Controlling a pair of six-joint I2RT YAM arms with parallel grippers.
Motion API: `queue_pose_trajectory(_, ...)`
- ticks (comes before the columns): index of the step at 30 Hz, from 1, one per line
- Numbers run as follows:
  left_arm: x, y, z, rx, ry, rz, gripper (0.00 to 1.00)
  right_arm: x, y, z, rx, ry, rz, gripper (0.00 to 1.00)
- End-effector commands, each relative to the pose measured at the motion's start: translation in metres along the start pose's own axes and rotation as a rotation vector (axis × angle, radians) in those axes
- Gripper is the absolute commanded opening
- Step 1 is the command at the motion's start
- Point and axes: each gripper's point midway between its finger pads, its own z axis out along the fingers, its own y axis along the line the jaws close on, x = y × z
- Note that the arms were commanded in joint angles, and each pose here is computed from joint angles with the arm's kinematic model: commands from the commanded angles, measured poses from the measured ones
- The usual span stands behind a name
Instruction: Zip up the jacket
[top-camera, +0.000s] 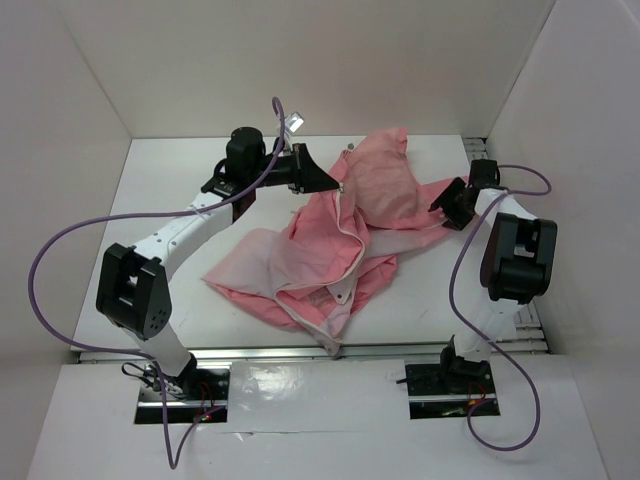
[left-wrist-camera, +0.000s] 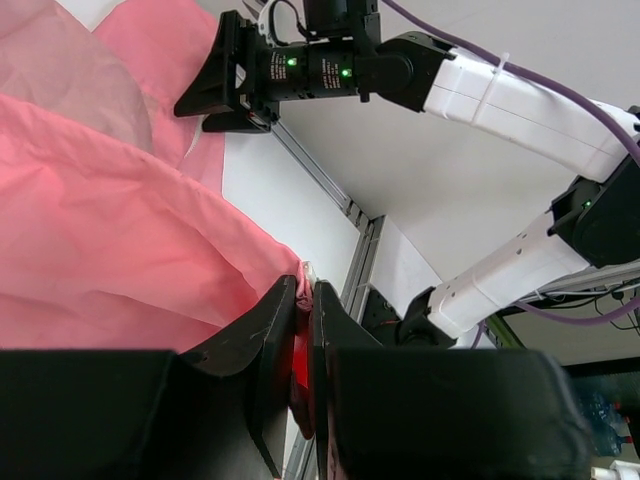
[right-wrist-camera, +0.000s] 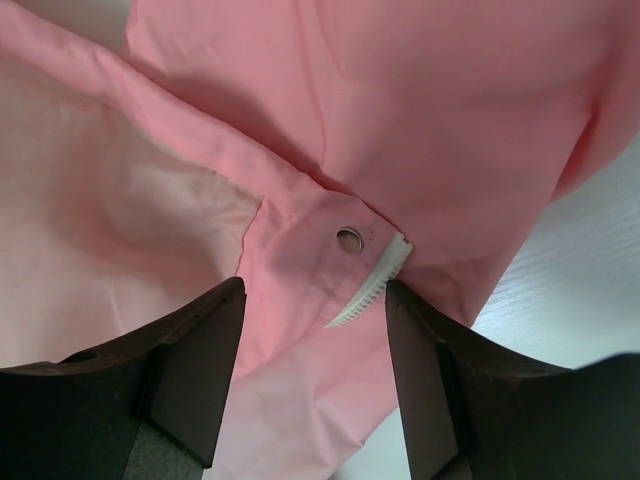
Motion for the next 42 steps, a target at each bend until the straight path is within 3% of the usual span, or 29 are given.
queue_pose_trajectory(1,-0.019,-0.016,-0.003,0.027,-0.037,0.076,0.0,-0.008,0.003,0.005,-0.018,-0.023,0.005,0.66)
queue_pose_trajectory(4,-0.02,-0.014,-0.003,0.02,-0.043,0.076,0.0,-0.008,0.005,0.006,-0.035,-0.031,0.013,0.75)
queue_pose_trajectory(6,-0.022,-0.018,-0.004,0.024,-0.048,0.083,0.0,-0.009,0.008,0.006,-0.047,-0.033,0.011,0.75)
queue_pose_trajectory(8,-0.022,-0.018,-0.004,0.024,-0.048,0.083,0.0,-0.008,0.009,0.008,-0.059,-0.034,0.02,0.66)
queue_pose_trajectory(9,-0.022,-0.018,-0.004,0.024,-0.048,0.083,0.0,-0.008,0.008,0.009,-0.063,-0.039,0.019,0.54)
queue_pose_trajectory(10,-0.022,-0.018,-0.004,0.024,-0.048,0.083,0.0,-0.01,0.011,0.005,-0.07,-0.049,0.017,0.54)
queue_pose_trajectory(12,-0.019,-0.019,-0.002,0.02,-0.043,0.077,0.0,-0.015,0.01,0.002,-0.056,-0.073,0.015,0.35)
queue_pose_trajectory(18,-0.019,-0.019,-0.002,0.02,-0.043,0.086,0.0,-0.022,0.015,-0.013,-0.069,-0.112,0.0,0.0)
queue_pose_trajectory(23,-0.021,-0.02,-0.006,-0.007,-0.044,0.099,0.0,-0.043,0.027,-0.059,-0.068,-0.205,-0.018,0.0)
queue_pose_trajectory(28,-0.041,-0.01,-0.022,-0.054,-0.069,0.112,0.0,-0.067,0.05,-0.138,-0.107,-0.343,-0.09,0.0)
queue_pose_trajectory(37,-0.122,0.007,-0.096,-0.222,-0.219,0.194,0.0,-0.083,0.063,-0.305,-0.071,-0.58,-0.242,0.0)
queue_pose_trajectory(42,-0.167,-0.008,-0.13,-0.267,-0.3,0.263,0.0,-0.09,0.102,-0.413,-0.182,-0.722,-0.279,0.0)
